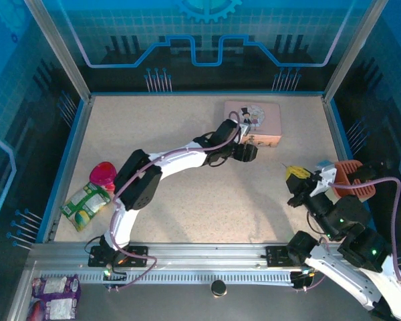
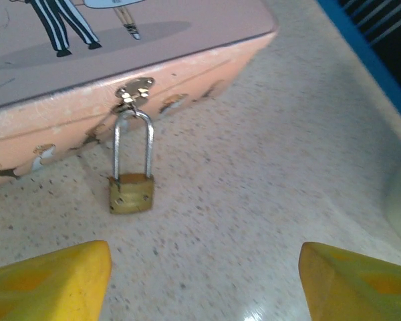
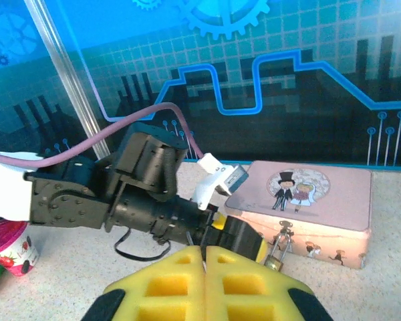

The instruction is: Unlock the padlock with the key

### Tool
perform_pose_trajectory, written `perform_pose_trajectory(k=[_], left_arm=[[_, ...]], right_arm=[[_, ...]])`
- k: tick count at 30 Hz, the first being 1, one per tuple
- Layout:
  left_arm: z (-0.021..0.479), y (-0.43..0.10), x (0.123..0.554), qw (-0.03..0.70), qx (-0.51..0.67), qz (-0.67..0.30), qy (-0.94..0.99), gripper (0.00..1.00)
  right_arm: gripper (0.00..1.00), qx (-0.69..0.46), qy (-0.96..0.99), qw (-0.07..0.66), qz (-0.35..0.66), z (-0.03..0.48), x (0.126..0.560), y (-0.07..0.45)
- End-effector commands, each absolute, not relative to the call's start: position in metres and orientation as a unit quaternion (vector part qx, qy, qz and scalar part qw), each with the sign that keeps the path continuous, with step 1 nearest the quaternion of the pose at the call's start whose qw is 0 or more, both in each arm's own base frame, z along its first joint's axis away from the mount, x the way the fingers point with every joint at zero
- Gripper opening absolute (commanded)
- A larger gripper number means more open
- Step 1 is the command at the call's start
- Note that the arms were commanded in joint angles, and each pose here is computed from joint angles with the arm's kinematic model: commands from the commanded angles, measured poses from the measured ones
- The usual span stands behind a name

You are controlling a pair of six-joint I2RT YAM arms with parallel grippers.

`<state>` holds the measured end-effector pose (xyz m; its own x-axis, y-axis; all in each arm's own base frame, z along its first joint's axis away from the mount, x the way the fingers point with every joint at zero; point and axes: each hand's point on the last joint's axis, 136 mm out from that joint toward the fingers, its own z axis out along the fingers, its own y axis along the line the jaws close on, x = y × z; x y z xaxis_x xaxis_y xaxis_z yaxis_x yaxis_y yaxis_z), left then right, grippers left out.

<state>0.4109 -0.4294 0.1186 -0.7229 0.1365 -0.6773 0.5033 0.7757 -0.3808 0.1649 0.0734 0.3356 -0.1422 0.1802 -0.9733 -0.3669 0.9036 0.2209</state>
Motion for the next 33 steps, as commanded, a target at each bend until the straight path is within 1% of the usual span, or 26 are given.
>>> perform_pose_trajectory(k=[1,6,12,15,17,23,25,27,29,31,33], left_arm=[[0.093,-0.419,0.424,0.316,0.158,-0.204,0.913,0.76],[0.068,-0.433,0.437,0.311,0.152,-0.170,0.923,0.77],[0.043,-0.439,0.449,0.307,0.129,-0.135,0.933,0.79],[0.033,-0.436,0.457,0.305,0.108,-0.114,0.939,0.76],[0.027,-0.440,0.459,0.302,0.104,-0.117,0.940,0.74],[0.016,-0.443,0.466,0.303,0.086,-0.114,0.942,0.63],[0.013,-0.441,0.468,0.307,0.080,-0.108,0.942,0.56],[0.011,-0.443,0.469,0.305,0.078,-0.114,0.942,0.46],[0.011,-0.444,0.469,0.301,0.073,-0.123,0.943,0.39],[0.015,-0.441,0.470,0.306,0.071,-0.116,0.942,0.33],[0.018,-0.433,0.471,0.313,0.067,-0.107,0.941,0.29]], right_arm=[[0.00,-0.034,0.733,0.642,0.224,0.333,0.159,0.064],[0.00,-0.037,0.736,0.634,0.236,0.324,0.154,0.065],[0.00,-0.042,0.725,0.639,0.253,0.326,0.147,0.064],[0.00,-0.043,0.724,0.636,0.263,0.324,0.144,0.065],[0.00,-0.045,0.727,0.632,0.265,0.320,0.144,0.066],[0.00,-0.044,0.728,0.629,0.269,0.316,0.143,0.067],[0.00,-0.044,0.729,0.627,0.271,0.314,0.143,0.068],[0.00,-0.041,0.730,0.625,0.272,0.313,0.144,0.069],[0.00,-0.043,0.732,0.624,0.271,0.312,0.146,0.071],[0.00,-0.050,0.738,0.619,0.266,0.307,0.150,0.076],[0.00,-0.051,0.758,0.599,0.255,0.296,0.155,0.081]])
